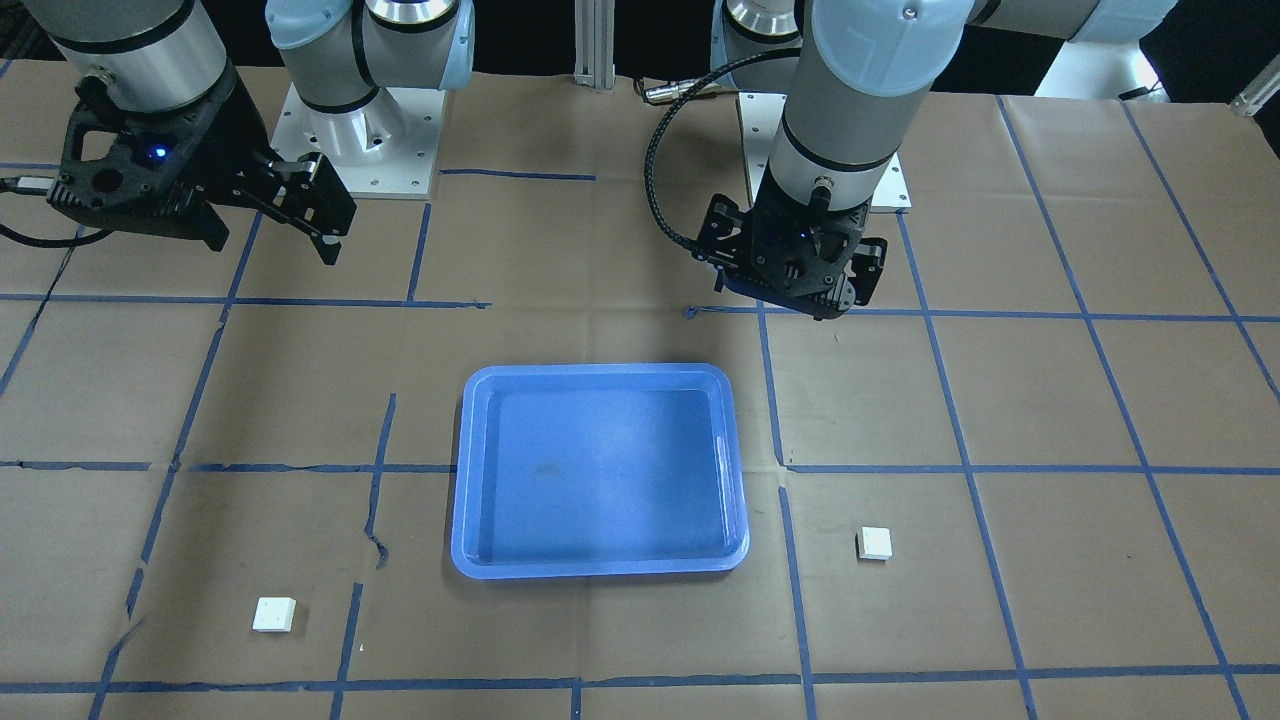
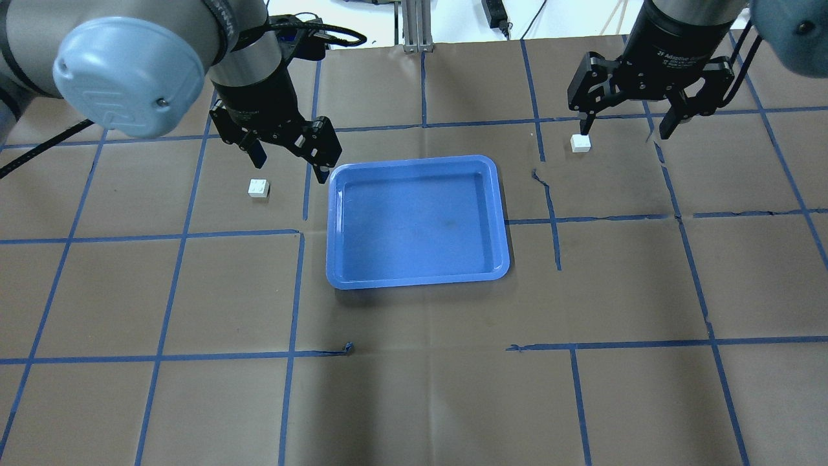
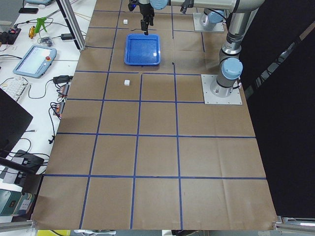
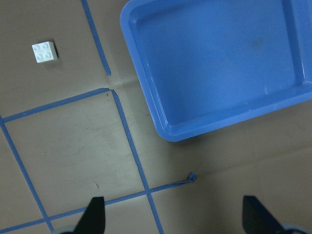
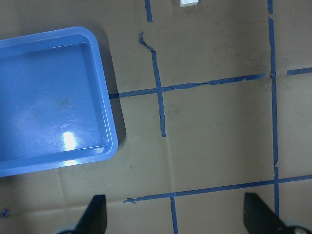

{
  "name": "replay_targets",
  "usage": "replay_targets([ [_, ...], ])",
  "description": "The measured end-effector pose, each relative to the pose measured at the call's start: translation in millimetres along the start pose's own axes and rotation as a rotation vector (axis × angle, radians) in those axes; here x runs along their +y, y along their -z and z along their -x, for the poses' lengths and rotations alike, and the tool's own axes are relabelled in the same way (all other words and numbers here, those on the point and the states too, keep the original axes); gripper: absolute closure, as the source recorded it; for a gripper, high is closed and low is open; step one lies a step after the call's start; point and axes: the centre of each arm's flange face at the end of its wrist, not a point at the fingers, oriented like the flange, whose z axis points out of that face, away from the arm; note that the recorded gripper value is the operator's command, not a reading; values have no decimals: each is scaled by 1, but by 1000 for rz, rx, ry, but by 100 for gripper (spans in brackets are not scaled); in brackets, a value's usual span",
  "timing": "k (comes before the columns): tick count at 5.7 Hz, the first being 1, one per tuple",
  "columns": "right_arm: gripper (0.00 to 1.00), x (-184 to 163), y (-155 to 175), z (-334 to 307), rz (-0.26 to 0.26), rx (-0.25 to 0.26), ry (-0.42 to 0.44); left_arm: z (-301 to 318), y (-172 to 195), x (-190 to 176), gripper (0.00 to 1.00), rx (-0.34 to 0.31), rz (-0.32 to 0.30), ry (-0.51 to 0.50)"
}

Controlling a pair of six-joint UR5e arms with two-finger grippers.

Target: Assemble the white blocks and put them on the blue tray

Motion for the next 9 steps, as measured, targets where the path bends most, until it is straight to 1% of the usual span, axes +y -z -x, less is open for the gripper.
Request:
replay_targets([
  [1, 0, 0, 1, 0, -4, 1, 13, 21, -14, -13, 1, 9, -5, 32],
  [2, 0, -1, 3, -1, -11, 1, 74, 46, -31, -20, 1, 16, 9, 68],
  [3, 0, -2, 6, -1, -21, 1, 196, 75, -57, -30, 1, 20, 30, 110],
  [4, 0, -4, 5, -1, -28, 7, 324, 106, -84, -47, 1, 20, 28, 149],
  [6, 0, -11, 7, -1, -59, 20, 526, 153, -134, -87, 1, 0, -35, 180],
  [7, 0, -13, 5, -1, -68, 26, 671, 179, -163, -101, 1, -5, -50, 173],
  [8, 0, -20, 0, -1, -80, 34, 864, 196, -190, -112, 1, -10, -63, 162],
  [9, 1, -35, -8, -1, -98, 52, 1116, 203, -217, -119, 1, -9, -55, 155],
])
